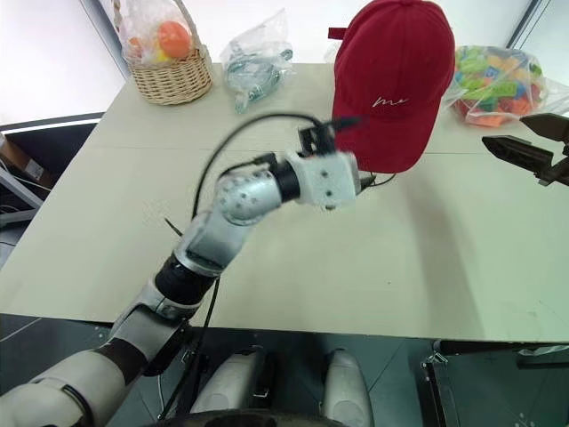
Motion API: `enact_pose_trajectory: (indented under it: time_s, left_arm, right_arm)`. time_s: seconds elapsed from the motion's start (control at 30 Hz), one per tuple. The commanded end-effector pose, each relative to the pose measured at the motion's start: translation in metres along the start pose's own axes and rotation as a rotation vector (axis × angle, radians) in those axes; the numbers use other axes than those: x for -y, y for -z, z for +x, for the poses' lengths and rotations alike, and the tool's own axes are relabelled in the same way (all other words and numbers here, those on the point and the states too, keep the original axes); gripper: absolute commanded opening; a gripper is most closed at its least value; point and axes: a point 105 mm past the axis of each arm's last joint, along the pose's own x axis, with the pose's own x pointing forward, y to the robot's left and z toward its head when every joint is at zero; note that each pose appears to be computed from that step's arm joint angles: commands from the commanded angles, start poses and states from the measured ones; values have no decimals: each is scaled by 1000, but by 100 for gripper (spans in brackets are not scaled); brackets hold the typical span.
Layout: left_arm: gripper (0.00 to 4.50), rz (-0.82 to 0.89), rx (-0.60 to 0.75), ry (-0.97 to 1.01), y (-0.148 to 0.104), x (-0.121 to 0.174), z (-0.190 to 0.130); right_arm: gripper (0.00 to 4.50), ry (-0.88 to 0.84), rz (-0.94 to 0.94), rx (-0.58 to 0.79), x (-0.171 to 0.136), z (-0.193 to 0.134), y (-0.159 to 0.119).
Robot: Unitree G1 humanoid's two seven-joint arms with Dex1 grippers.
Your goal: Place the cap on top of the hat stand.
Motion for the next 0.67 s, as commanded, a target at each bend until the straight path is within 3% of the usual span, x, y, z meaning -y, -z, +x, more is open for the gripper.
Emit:
enact_pose_trajectory:
  time_s: [0.03,0.17,0.33,0.47,0.67]
  left_arm:
    - [438,-107,126,-108,-26,-36,-17]
    - [438,-322,77,-231,-9,-72,-43]
    - [438,-613,-251,-498,71,-115,-113]
    - [438,-780,-453,-596,118,-111,-171]
    - [438,-895,-603,-612,143,-84,-229]
  right_arm:
    - [450,-1,-34,38,1,-2,-11]
    - [450,-7,-30,39,3,2,-9]
    - [450,-27,-24,31,6,6,-5]
    - [450,-44,-34,-57,7,13,14]
    - [450,-63,-48,-145,8,19,37]
